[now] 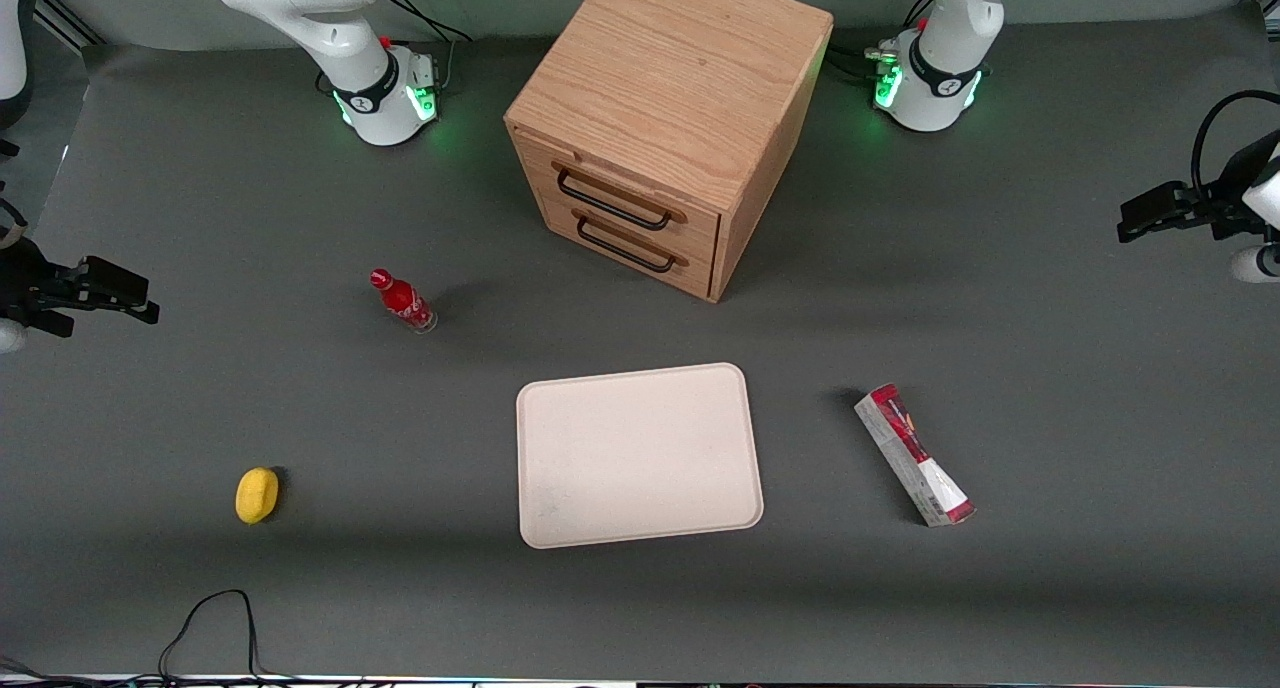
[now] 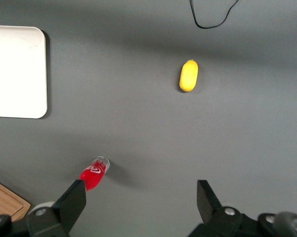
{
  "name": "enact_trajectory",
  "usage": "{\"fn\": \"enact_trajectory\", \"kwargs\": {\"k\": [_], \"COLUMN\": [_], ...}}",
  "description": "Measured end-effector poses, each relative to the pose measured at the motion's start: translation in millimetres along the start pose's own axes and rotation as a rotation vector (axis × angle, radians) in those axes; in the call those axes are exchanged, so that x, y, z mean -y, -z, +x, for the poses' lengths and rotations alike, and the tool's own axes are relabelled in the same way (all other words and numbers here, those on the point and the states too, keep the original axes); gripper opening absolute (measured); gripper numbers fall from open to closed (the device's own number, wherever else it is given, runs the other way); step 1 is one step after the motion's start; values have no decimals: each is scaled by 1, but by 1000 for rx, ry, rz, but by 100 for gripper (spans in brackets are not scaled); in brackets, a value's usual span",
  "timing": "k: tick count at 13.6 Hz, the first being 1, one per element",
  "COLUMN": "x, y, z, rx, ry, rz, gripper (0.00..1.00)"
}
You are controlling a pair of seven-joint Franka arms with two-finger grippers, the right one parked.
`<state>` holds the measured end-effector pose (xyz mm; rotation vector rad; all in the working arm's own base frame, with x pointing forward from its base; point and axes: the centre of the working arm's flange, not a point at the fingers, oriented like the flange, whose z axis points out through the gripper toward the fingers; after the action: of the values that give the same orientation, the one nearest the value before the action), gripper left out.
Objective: Place red cookie box on tray
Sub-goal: 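Move the open left gripper toward the red plaid cookie box, then lower the left gripper over the cookie box and close on it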
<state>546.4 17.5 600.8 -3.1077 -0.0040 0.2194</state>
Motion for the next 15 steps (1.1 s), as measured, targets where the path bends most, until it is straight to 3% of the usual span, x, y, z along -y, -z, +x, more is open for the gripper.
{"fn": "enact_trajectory", "kwargs": {"k": [4, 6, 9, 11, 15], "x": [-4, -16, -47, -86, -193], "y": [5, 11, 15, 16, 8], "z": [6, 9, 22, 40, 79], "rx": [-5, -9, 11, 10, -35], "ry": [-7, 12, 174, 280, 455], "rz": [-5, -28, -111, -126, -165], "gripper": [100, 100, 100, 100, 100]}}
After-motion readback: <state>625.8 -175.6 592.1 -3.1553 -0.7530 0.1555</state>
